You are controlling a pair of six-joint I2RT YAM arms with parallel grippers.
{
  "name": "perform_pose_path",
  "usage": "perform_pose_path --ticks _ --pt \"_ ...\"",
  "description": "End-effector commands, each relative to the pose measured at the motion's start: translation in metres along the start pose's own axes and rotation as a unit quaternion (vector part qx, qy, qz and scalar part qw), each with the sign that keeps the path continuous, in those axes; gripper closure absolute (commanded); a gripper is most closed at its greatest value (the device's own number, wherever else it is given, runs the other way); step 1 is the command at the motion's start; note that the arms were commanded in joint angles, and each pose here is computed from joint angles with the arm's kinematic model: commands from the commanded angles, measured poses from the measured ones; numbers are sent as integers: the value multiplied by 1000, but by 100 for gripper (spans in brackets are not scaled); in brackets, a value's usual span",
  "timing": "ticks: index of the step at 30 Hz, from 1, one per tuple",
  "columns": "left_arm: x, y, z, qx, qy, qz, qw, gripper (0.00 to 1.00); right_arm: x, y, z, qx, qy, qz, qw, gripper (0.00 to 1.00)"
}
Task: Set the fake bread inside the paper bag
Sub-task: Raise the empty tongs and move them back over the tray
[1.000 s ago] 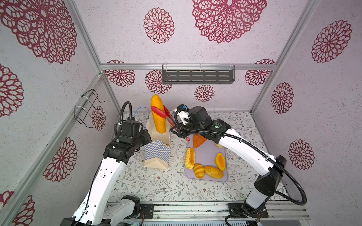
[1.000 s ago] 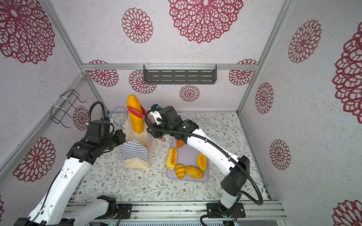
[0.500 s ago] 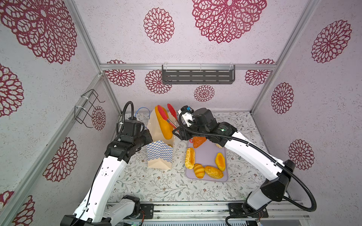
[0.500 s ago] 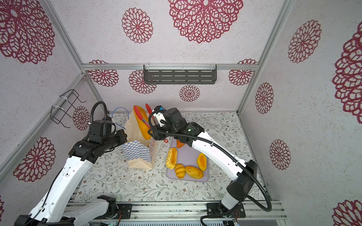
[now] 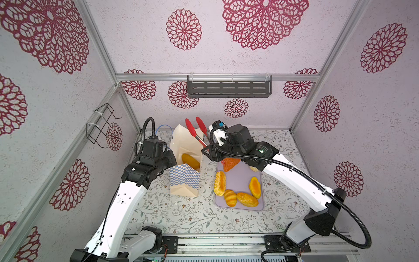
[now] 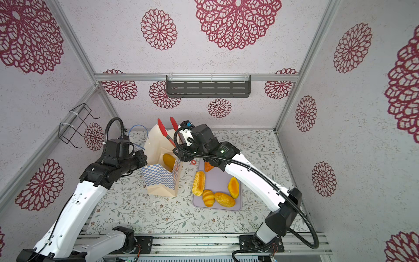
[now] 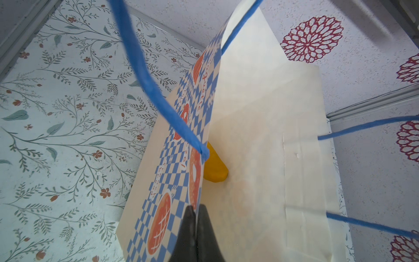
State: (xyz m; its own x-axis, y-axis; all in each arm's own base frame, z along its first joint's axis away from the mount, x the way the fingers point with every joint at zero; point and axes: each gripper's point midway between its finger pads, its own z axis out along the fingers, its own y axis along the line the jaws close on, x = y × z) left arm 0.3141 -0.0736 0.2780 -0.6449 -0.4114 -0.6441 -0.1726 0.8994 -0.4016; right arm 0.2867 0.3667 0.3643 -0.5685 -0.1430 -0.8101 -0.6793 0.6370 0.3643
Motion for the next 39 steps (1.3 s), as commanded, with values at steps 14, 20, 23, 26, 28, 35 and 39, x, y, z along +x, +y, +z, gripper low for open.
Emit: perform_pose_path --ticks 14,20,23,26,28,35,39 --pt "-13 -10 -3 19 -29 7 999 100 42 -81 -117 87 -17 118 989 47" --pt "-10 -9 0 21 -27 7 999 100 115 -92 -84 78 116 177 974 48" --pt "-7 -7 1 19 -25 7 999 100 144 -91 -71 60 167 205 963 48" --pt "-5 -6 1 19 -24 7 1000 100 172 -88 -60 38 212 236 948 47" --pt "-4 -4 1 18 -26 6 999 100 188 -86 -56 26 235 252 938 46" --pt "0 -3 3 21 -27 3 999 100 223 -82 -50 7 288 285 914 45" --pt "1 -2 4 21 -27 3 999 100 234 -82 -48 7 311 287 906 44"
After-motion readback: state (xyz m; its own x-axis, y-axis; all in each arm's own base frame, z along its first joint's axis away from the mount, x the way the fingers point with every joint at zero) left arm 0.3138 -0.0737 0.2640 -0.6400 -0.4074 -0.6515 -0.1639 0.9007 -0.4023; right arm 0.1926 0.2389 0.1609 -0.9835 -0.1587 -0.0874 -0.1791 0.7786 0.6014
